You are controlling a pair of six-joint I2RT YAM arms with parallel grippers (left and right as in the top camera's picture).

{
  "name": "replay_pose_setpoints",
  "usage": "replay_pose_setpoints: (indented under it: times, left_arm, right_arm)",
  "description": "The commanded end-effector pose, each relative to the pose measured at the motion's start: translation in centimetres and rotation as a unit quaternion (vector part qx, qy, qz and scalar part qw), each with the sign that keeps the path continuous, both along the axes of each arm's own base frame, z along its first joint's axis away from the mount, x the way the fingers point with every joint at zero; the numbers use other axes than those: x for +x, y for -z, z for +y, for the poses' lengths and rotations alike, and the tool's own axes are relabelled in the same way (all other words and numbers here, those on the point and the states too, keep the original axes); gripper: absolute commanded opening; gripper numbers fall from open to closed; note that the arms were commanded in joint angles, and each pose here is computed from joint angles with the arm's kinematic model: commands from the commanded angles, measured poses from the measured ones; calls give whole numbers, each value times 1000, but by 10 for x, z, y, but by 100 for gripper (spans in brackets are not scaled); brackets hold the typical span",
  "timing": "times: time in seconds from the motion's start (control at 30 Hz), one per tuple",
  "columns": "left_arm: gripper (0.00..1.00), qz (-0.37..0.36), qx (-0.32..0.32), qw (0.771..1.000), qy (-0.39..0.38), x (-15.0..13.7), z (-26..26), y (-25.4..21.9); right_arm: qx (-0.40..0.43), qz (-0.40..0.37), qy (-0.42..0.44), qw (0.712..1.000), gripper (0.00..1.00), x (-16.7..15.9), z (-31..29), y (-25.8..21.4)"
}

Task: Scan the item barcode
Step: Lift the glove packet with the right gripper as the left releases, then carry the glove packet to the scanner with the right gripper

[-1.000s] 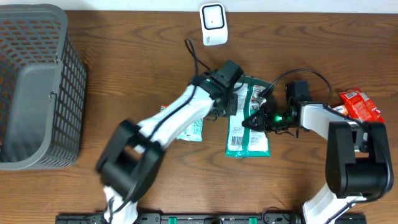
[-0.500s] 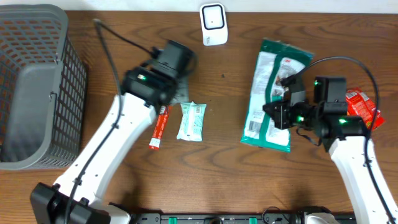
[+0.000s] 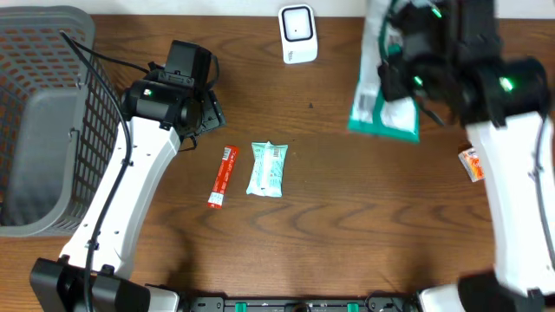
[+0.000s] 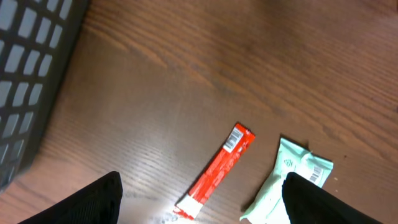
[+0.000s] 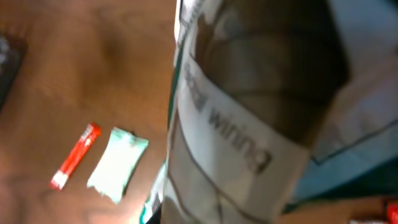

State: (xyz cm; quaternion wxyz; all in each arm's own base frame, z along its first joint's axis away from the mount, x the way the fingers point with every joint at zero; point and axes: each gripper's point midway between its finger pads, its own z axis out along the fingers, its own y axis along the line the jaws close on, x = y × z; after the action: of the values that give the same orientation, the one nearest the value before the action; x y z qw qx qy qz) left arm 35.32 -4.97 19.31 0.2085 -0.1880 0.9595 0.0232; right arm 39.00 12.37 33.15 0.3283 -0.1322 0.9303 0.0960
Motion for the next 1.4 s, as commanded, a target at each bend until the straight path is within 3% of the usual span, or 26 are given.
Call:
replay_pose_setpoints:
  times: [0.0, 0.13, 0.37, 0.6, 0.8, 1.07, 1.17, 1.37]
  left_arm:
    - [84, -4, 4, 1000, -2, 0, 2, -3]
    - [84, -4, 4, 1000, -2, 0, 2, -3]
    - [84, -4, 4, 1000, -2, 0, 2, -3]
    - [84, -4, 4, 1000, -2, 0, 2, -3]
    - [84, -4, 4, 1000, -2, 0, 2, -3]
    - [84, -4, 4, 1000, -2, 0, 2, -3]
    - [84, -4, 4, 1000, -2, 0, 2, -3]
    - [84, -4, 4, 1000, -2, 0, 2, -3]
  right_arm:
    - [-78, -37, 34, 996, 1, 42, 9, -14]
    - [-143, -95, 23, 985, 1, 84, 38, -14]
    - [-279, -145, -3, 949, 1, 132, 77, 27]
    - [-432, -200, -70, 877, 1, 180, 110, 60]
    - [-461, -245, -87, 848, 1, 215, 130, 82]
    - [-556, -280, -130, 771, 1, 258, 153, 146]
    - [-572, -283, -141, 757, 1, 263, 156, 161]
    - [-545, -290, -205, 760, 1, 261, 179, 182]
